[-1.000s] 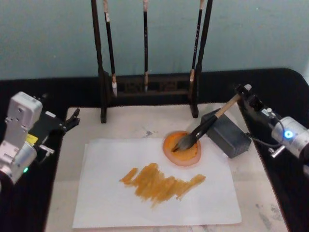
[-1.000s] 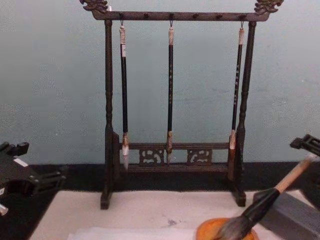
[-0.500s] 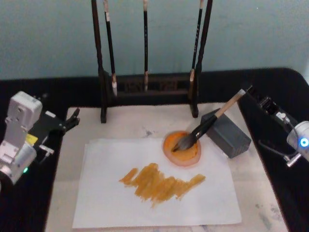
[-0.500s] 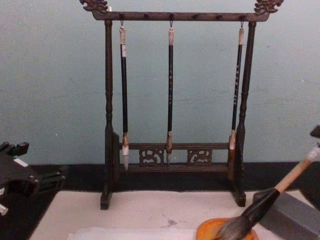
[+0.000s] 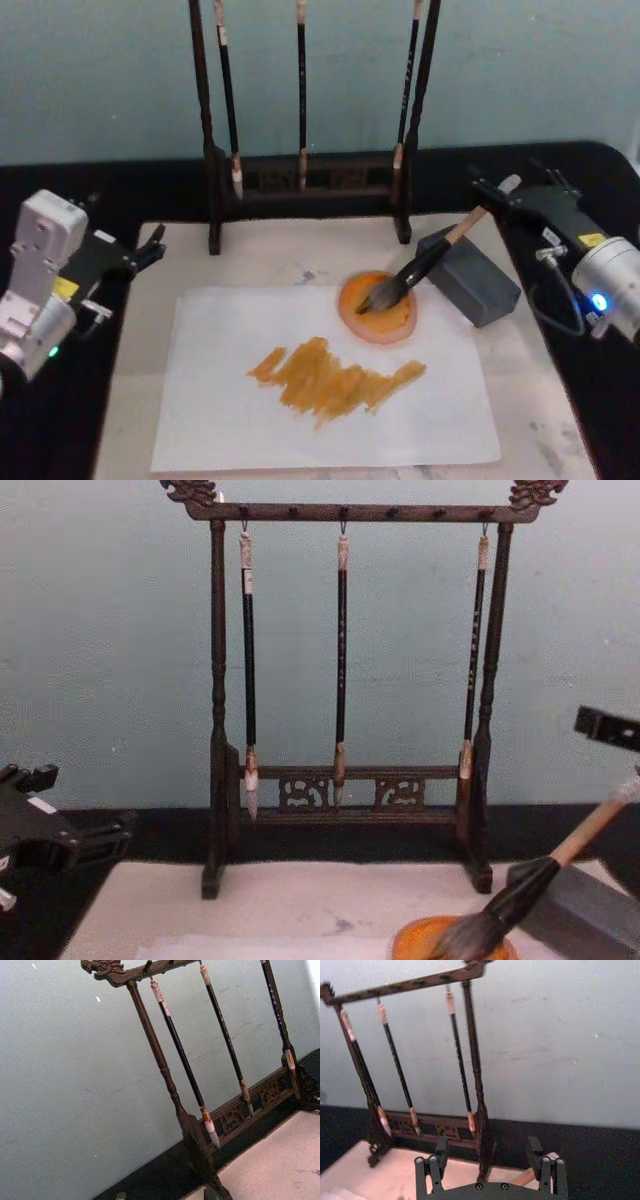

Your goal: Pick up the brush from the inkstone, write on the paper, then place the brush back to its original position.

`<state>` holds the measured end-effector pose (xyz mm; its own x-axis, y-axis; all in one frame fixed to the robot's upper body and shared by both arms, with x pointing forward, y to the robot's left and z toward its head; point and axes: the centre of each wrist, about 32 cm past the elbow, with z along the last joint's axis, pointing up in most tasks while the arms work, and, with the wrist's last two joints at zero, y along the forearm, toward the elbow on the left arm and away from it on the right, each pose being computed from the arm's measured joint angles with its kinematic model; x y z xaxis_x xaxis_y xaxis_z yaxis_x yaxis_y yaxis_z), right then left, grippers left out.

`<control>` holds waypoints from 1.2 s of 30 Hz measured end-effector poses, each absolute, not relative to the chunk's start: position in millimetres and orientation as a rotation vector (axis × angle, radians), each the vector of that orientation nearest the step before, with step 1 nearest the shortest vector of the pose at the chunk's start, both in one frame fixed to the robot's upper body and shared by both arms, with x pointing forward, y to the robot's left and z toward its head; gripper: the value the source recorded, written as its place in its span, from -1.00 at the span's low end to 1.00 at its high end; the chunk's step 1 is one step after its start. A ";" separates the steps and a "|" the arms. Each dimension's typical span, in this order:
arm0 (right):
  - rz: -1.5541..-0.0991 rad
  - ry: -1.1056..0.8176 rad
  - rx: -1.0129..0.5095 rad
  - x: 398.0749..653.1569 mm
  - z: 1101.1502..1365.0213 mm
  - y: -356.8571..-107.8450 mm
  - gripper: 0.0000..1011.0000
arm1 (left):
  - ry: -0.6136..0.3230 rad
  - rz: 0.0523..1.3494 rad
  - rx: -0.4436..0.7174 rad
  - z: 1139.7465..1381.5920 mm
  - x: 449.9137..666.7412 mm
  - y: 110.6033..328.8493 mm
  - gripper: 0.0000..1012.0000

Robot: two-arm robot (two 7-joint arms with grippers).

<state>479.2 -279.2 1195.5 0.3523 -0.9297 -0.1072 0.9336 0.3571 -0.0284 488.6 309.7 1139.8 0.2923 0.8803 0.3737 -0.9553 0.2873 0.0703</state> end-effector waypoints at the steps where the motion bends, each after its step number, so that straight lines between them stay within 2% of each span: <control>1: -1.209 0.093 0.031 478.8 1194.7 -276.9 0.98 | -0.285 1.248 0.304 1139.8 488.6 309.6 1.00; 10: -1.211 -0.077 -0.042 470.7 1183.1 -262.4 0.98 | -0.285 1.248 0.305 1139.8 488.6 309.7 1.00; 14: -1.207 -0.096 -0.048 466.7 1175.3 -261.6 0.98 | -0.285 1.248 0.304 1139.8 488.6 309.6 1.00; 26: -1.164 -0.044 -0.091 456.4 1148.6 -255.6 0.98 | -0.285 1.248 0.305 1139.8 488.6 309.7 1.00; 36: -1.189 -0.015 -0.126 447.8 1129.7 -252.6 0.98 | -0.285 1.248 0.304 1139.8 488.6 309.6 1.00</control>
